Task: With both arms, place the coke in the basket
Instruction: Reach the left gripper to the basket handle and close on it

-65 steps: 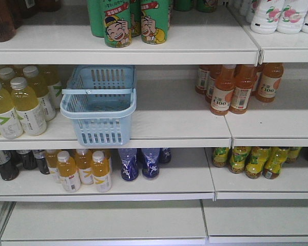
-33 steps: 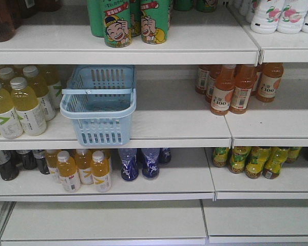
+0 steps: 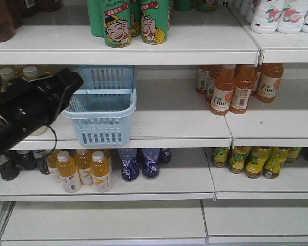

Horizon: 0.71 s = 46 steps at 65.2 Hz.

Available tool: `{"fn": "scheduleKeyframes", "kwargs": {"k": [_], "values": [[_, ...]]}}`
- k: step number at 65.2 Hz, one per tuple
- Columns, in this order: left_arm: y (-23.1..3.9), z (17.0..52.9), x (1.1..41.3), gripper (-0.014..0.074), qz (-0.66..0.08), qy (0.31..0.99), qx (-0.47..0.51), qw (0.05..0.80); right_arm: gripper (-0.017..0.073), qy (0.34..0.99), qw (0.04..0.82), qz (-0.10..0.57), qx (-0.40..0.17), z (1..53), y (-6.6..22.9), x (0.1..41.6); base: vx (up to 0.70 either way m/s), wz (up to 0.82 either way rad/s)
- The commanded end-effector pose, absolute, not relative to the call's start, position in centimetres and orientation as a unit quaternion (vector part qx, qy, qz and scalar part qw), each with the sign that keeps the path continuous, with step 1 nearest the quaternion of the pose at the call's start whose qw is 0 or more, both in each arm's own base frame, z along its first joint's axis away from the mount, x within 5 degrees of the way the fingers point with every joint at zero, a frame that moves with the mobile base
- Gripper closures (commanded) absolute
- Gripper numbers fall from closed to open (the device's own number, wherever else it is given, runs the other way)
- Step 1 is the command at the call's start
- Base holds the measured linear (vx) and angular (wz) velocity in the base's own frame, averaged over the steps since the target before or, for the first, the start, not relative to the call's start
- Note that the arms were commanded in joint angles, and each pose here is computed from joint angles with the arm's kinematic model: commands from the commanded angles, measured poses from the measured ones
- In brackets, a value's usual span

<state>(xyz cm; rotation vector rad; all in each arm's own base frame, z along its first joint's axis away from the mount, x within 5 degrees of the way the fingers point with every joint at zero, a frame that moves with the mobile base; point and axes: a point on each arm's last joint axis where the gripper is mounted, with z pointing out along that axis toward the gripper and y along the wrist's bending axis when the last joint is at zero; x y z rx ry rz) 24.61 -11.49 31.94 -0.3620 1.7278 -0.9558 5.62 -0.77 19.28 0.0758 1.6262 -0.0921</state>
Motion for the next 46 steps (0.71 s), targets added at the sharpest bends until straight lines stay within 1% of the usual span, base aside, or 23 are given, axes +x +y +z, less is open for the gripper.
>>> {"fn": "scheduleKeyframes", "kwargs": {"k": [1,6,12,17,22,36,46], "values": [[-12.8,33.1,25.5,0.0601,-0.473,0.673,-0.135,0.553,0.0564,0.700,0.713,-0.040,0.018,19.6,-0.5,5.6,0.00,0.00],[-14.3,32.5,26.0,0.0601,-0.554,0.642,-0.108,0.520,0.0564,0.700,0.713,-0.040,0.018,19.6,-0.5,5.6,0.00,0.00],[-15.6,32.2,26.0,0.0601,-0.675,0.569,-0.029,0.469,0.0564,0.700,0.713,-0.040,0.018,19.6,-0.5,5.6,0.00,0.00],[-15.9,31.0,26.5,0.0601,-0.720,0.533,-0.001,0.445,0.0564,0.700,0.713,-0.040,0.018,19.6,-0.5,5.6,0.00,0.00],[-15.9,29.4,27.5,0.0601,-0.723,0.529,-0.002,0.444,0.0564,0.700,0.713,-0.040,0.018,19.6,-0.5,5.6,0.00,0.00],[-15.9,25.3,29.8,0.0601,-0.698,0.575,-0.050,0.424,0.0564,0.700,0.713,-0.040,0.018,19.6,-0.5,5.6,0.00,0.00],[-14.7,23.8,31.1,0.0586,-0.674,0.595,-0.083,0.429,0.0564,0.701,0.712,-0.040,0.018,19.6,-0.5,5.6,0.00,0.00]]}}
